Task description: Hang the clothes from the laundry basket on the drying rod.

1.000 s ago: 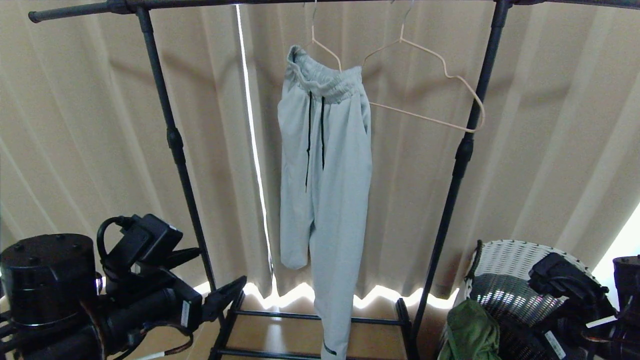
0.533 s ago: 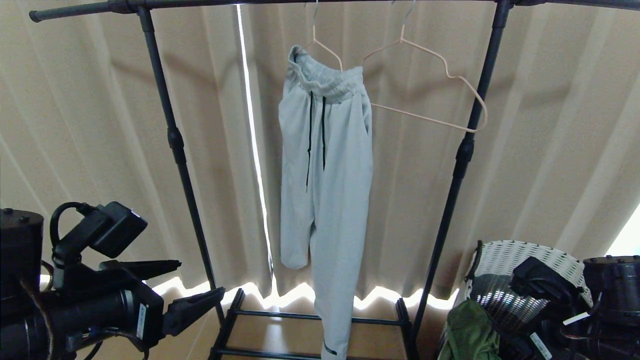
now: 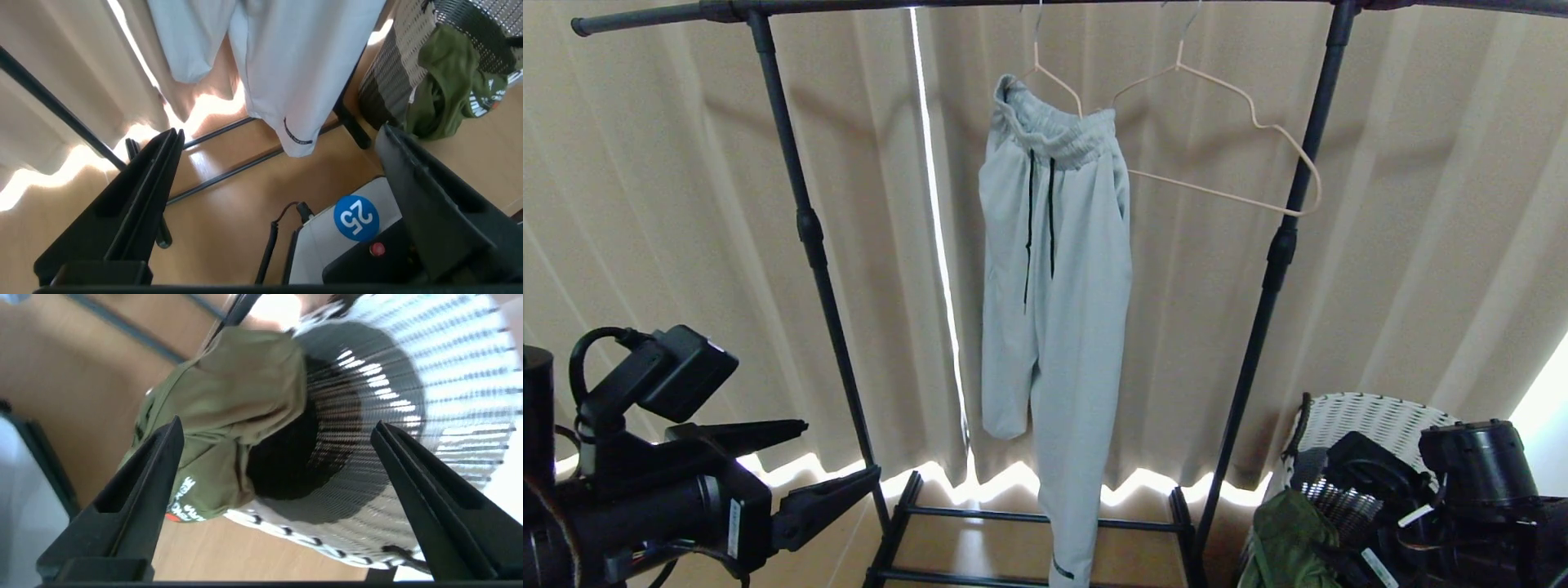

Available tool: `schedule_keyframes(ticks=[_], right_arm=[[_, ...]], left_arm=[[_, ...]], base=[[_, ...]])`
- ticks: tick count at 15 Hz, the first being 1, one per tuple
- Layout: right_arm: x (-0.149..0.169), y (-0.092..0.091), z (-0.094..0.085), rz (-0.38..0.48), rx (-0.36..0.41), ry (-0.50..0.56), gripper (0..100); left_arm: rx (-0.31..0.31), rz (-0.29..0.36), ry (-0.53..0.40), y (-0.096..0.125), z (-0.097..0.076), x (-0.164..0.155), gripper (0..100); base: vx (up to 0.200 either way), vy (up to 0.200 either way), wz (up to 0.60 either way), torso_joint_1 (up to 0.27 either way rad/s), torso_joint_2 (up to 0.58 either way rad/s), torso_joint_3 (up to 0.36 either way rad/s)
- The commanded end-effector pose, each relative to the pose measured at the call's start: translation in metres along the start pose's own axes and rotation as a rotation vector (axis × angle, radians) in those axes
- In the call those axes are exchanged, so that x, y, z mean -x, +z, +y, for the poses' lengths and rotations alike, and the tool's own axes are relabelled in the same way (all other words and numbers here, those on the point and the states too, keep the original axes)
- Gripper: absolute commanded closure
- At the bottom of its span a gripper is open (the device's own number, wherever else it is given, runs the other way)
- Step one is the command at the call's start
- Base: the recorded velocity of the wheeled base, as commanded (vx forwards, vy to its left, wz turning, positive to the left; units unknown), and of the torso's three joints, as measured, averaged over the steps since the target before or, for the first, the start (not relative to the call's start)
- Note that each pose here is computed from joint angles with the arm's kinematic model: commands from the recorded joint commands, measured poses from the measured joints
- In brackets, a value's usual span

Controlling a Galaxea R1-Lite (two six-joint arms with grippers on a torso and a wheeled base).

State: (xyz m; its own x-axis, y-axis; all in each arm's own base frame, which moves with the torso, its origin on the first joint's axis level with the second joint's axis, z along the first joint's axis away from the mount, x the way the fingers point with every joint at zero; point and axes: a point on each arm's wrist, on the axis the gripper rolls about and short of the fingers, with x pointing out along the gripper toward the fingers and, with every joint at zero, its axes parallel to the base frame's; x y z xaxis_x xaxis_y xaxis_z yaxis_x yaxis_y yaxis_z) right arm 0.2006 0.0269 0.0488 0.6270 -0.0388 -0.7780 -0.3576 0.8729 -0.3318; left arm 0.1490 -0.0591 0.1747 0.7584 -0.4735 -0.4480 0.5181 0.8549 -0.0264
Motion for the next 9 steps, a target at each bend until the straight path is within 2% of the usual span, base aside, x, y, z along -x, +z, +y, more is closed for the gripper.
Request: schedule_keyframes(ticks=[1,2,4,7,9], right_arm=[[-0.019,-0.006,0.008,0.084,0.013,0.047,0],[-0.032,-0.007,0.013,0.111,-0.020,0.061,0],[-0.049,-0.005,0.022,0.102,-0.052,0.067,0],[-0.069,-0.006,0.025,0.120,-0.057,0.068,0],[-0.080,-0.005,0.019,0.130,-0.080,0.058,0]], left_arm=[[-0.005,-0.008,-0.002,0.000,-0.001,0.003,0],[-0.005,-0.002,-0.006,-0.002,-0.001,0.002,0],[-0.006,0.013,-0.013,-0.006,-0.002,0.001,0],[-0.012,-0.002,-0.017,-0.007,-0.003,0.001,0],[-0.013,-0.014,-0.017,-0.006,-0.003,0.001,0]], base=[[0.000,0.000,0.00,0.000,0.00,0.000],[0.000,0.000,0.00,0.000,0.00,0.000],[0.000,0.000,0.00,0.000,0.00,0.000],[0.000,0.000,0.00,0.000,0.00,0.000],[0.000,0.000,0.00,0.000,0.00,0.000]])
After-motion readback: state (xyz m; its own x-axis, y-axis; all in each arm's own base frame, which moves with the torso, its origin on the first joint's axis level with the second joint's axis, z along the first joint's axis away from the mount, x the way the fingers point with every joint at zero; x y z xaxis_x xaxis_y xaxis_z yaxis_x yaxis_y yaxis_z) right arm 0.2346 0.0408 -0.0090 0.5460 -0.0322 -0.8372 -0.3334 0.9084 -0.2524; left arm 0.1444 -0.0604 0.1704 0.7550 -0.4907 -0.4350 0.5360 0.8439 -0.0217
